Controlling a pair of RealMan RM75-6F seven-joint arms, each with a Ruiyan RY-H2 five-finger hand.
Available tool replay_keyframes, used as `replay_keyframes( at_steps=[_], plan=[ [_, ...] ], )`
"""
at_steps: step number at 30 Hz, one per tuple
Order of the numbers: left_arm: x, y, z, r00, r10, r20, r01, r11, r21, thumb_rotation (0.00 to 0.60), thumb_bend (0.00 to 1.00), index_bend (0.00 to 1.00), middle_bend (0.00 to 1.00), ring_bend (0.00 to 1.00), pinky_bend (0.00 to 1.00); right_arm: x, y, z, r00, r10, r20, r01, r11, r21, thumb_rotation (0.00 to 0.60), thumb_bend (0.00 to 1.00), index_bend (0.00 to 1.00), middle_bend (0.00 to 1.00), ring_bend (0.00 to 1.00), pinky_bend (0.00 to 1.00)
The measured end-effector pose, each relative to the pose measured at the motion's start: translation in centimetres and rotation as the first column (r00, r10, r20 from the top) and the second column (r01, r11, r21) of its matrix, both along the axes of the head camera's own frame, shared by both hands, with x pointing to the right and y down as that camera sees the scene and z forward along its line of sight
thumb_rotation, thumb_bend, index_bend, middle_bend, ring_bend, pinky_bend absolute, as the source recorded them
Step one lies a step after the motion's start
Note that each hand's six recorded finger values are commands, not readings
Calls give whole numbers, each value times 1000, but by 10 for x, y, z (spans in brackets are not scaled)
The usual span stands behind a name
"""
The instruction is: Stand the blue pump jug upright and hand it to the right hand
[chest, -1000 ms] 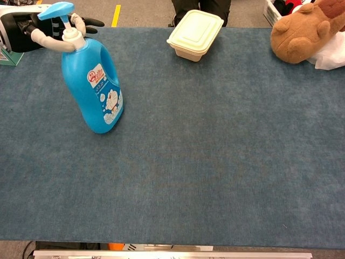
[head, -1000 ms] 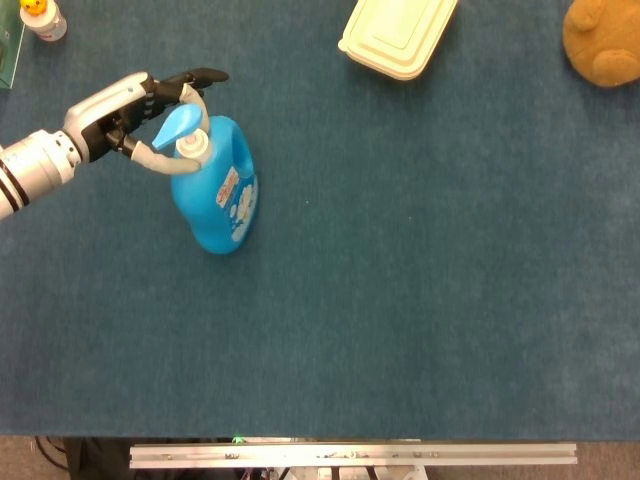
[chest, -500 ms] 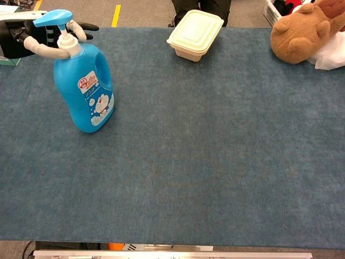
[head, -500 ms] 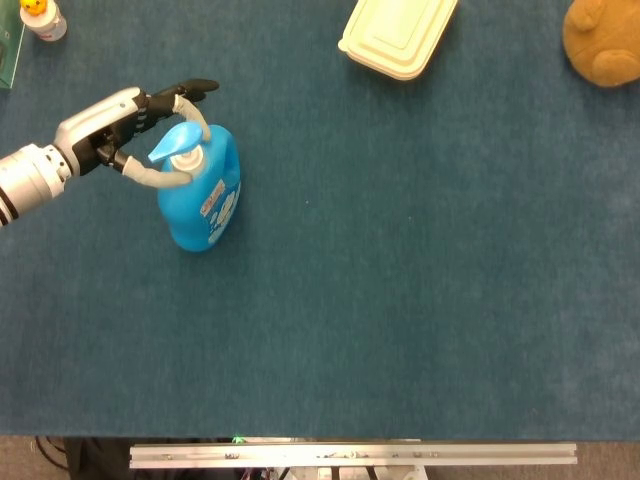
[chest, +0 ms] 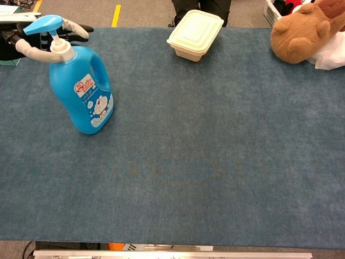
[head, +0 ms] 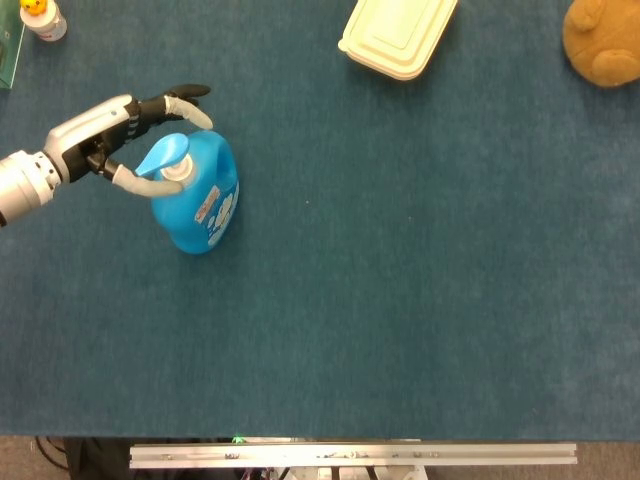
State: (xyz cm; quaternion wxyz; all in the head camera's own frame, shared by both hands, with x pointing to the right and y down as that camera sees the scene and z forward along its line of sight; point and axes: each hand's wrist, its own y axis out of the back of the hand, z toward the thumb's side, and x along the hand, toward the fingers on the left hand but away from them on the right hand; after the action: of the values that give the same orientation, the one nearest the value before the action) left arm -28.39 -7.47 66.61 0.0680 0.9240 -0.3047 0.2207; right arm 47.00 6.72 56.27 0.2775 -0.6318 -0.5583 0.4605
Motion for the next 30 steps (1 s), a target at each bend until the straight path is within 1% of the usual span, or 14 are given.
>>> replay_keyframes(
  at_steps=[3,9,12,14,21,25,30],
  plan=[
    [-3,1,-2,1000,3,9,-3,1000,0,600,204,176,0,0,0,-2,-1,0,1000,-7,4,7,1000,-1,600,77,80,218,107,240],
    [-10,4,-2,999,6,35,-6,1000,-5,600,204,162,0,0,0,-13,-5,-9,998,-56,25,55,998,14,600,77,80,218,107,240],
    [-11,6,-3,999,10,40,-10,1000,-4,600,204,128,0,0,0,-17,-7,-15,997,-69,28,68,997,31,600,76,80,218,107,240],
    [-12,7,-3,999,13,47,-13,1000,-2,600,204,109,0,0,0,-19,-8,-19,997,-72,29,71,997,40,600,77,80,218,107,240],
    [-15,7,-5,998,6,55,-7,1000,4,600,204,98,0,0,0,-21,-12,-32,997,-76,33,74,995,72,600,76,80,218,107,240],
    [-15,7,-6,998,5,56,-5,1000,4,600,204,65,0,0,0,-23,-14,-36,996,-84,29,82,993,82,600,76,80,218,107,240],
    [-17,7,-7,998,3,61,-3,1000,-1,600,204,57,0,0,0,-25,-16,-36,996,-87,26,85,993,79,600,75,80,218,107,240]
  ],
)
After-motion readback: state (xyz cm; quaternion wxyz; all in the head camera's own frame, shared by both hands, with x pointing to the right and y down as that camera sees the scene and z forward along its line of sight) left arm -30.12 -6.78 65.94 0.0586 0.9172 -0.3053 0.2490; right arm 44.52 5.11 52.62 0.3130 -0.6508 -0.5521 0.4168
